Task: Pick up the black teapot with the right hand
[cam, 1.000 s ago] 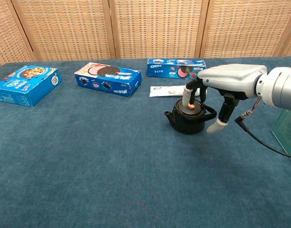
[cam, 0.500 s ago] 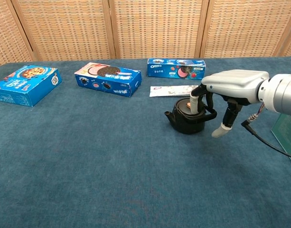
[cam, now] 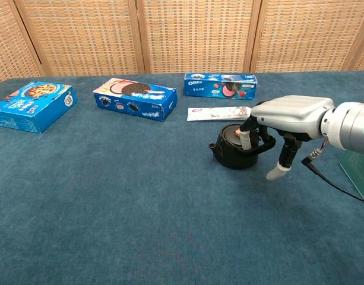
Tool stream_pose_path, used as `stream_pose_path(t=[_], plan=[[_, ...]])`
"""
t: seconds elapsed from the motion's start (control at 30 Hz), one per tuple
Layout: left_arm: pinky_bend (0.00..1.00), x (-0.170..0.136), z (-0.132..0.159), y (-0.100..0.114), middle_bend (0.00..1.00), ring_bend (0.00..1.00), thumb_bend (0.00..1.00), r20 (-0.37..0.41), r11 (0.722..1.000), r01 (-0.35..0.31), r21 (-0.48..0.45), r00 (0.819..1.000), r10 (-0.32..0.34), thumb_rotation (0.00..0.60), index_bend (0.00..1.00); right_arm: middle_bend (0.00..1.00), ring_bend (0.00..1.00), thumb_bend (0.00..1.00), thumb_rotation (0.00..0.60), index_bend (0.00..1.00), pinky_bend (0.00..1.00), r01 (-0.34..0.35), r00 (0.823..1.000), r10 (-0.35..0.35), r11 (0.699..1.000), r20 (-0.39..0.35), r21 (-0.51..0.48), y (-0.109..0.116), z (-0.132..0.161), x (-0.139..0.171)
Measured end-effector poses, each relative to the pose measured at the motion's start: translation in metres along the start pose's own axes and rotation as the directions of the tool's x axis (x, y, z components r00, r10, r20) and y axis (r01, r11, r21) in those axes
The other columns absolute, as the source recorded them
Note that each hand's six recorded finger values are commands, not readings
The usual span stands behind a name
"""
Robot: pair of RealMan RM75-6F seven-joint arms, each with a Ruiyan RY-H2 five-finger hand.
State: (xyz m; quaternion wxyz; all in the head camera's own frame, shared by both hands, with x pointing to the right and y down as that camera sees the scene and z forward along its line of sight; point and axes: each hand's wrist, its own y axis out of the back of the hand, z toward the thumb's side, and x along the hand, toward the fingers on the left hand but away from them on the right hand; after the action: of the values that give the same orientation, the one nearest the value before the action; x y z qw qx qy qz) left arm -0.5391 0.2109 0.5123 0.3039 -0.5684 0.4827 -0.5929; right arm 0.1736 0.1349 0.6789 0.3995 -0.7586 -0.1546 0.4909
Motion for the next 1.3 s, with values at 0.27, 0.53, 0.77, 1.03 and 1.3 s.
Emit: stream_pose_path(t=[0.27,0.53,0.77,1.03,1.3], plan=[[0.00,0.000,0.000,0.000,0.00,0.00,0.00,0.000,1.000,-0.003,-0.001,1.000,0.003,0.600,0.00,0.54,0.50,0.00,0.600,0.50,0.00,-0.017,1.000,0.018,0.999,-0.009,0.049,-0.008,0.002,-0.001],[0.00,0.000,-0.001,0.001,0.00,0.00,0.00,-0.002,1.000,-0.004,-0.004,1.000,0.004,0.600,0.00,0.55,0.52,0.00,0.600,0.53,0.00,-0.035,0.999,0.037,0.996,-0.014,0.078,-0.013,0.005,-0.002],[0.00,0.000,-0.002,0.002,0.00,0.00,0.00,-0.002,1.000,-0.005,-0.007,1.000,0.005,0.600,0.00,0.56,0.53,0.00,0.600,0.54,0.00,-0.049,0.999,0.051,0.993,-0.017,0.103,-0.018,0.007,-0.004],[0.00,0.001,-0.002,0.002,0.00,0.00,0.00,-0.003,1.000,-0.004,-0.008,1.000,0.003,0.600,0.00,0.61,0.57,0.00,0.600,0.60,0.00,-0.066,0.998,0.068,0.991,-0.008,0.114,-0.022,0.008,-0.007],[0.00,0.001,-0.003,0.002,0.00,0.00,0.00,-0.006,1.000,-0.004,-0.012,1.000,0.004,0.600,0.00,0.80,0.68,0.00,0.600,0.81,0.00,-0.049,0.999,0.050,0.994,-0.012,0.095,-0.013,0.012,-0.010]])
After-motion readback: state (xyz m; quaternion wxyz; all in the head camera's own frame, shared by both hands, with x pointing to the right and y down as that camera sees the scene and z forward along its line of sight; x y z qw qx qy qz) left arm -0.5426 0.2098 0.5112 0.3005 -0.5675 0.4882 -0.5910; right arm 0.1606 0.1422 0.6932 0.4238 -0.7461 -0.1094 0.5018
